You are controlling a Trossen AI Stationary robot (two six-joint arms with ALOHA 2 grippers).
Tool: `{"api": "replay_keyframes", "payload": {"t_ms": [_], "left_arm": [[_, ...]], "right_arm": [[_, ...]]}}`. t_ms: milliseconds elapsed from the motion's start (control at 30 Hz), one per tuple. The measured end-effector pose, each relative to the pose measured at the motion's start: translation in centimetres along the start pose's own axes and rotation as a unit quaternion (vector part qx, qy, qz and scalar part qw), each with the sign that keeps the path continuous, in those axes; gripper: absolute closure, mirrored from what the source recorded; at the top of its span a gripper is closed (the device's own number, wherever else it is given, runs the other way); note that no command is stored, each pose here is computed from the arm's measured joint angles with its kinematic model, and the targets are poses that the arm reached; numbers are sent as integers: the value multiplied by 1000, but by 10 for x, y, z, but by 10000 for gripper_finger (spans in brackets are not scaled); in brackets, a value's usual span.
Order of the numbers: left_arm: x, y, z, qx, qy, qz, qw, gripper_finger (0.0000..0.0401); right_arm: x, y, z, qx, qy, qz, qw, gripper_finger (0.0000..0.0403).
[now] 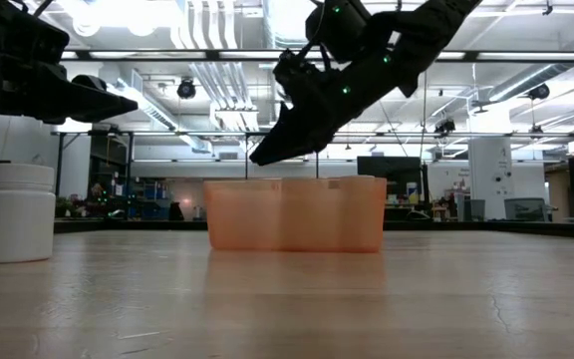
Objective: Pick and place pill bottles into a basket
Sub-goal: Put the white medicine bottle into the orange bin
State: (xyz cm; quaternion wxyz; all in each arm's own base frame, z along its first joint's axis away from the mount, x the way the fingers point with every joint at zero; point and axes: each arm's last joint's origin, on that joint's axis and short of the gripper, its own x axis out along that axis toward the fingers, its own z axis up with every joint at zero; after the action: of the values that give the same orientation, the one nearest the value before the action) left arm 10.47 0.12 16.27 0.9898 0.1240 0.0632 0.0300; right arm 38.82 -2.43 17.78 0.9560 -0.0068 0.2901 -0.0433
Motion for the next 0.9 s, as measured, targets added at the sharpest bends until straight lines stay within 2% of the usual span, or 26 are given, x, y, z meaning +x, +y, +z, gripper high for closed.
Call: {"api": "replay_keyframes", "payload": {"t_ms": [300,467,600,733,900], "left_arm": [[0,0,0,0,-1,0,1000,183],[0,0,0,0,-1,0,1000,183],[0,0,0,0,0,0,1000,183],[0,0,0,0,-1,0,1000,183],[0,0,0,0,-1,0,1000,183]], "right_arm": [[-1,0,2,-1,-7,0,1000,209],[-1,2,-4,65,22,8,998,209],[-6,5,-9,44,44,11,998,209],[-29,10,0,33,-8,20,999,209],[-80,16,-1,6,-96,34,995,209]]}}
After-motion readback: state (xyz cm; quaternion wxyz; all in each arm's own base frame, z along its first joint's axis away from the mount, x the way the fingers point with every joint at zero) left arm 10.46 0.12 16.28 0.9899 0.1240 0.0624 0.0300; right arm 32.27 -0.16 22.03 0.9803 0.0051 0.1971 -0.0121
